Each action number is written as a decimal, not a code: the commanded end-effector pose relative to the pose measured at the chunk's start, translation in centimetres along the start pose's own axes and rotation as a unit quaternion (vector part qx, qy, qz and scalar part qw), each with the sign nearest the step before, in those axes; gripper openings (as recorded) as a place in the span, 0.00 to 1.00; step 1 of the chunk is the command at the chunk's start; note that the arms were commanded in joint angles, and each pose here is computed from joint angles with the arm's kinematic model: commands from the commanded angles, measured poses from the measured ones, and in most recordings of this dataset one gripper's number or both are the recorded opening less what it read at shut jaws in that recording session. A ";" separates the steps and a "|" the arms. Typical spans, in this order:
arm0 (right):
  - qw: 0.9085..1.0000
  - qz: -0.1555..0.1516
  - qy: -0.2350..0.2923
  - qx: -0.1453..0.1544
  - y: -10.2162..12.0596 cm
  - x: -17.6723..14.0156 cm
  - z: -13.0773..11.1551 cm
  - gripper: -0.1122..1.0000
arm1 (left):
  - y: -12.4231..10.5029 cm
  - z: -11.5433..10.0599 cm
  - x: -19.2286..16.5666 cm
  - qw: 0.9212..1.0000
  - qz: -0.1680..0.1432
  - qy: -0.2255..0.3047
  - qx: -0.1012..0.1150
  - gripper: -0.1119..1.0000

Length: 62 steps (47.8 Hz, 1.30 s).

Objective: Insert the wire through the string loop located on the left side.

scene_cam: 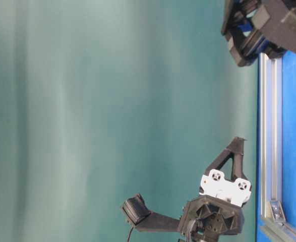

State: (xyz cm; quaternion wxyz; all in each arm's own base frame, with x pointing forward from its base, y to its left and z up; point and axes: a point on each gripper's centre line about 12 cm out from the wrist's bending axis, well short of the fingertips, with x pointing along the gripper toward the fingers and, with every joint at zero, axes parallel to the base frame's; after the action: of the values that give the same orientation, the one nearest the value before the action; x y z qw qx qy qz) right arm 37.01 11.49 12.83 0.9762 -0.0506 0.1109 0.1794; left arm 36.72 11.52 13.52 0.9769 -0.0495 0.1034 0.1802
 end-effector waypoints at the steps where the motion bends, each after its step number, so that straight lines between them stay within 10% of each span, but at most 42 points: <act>1: 0.999 0.001 -0.033 -0.003 0.0 -0.4 2.4 0.11 | -0.1 1.3 -0.2 1.000 -0.003 -0.012 0.000 0.10; 33: 1.000 -0.002 0.016 0.013 -0.1 0.0 1.8 0.10 | 0.0 1.1 -0.3 1.000 -0.003 -0.008 -0.001 0.10; 51: 0.999 -0.009 0.028 0.033 -0.4 0.1 1.6 0.92 | -0.1 1.1 -0.3 1.000 -0.004 -0.008 0.000 0.10; 62: 0.998 -0.018 0.035 0.045 -0.6 0.2 1.0 0.88 | -0.1 1.0 -0.4 1.000 -0.004 -0.007 0.000 0.10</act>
State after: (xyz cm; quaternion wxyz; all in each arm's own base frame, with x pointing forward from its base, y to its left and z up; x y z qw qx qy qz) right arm 37.19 11.15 12.57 0.9723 -0.0225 0.1701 0.1587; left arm 36.43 11.34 13.02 0.9754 -0.0515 0.1207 0.1769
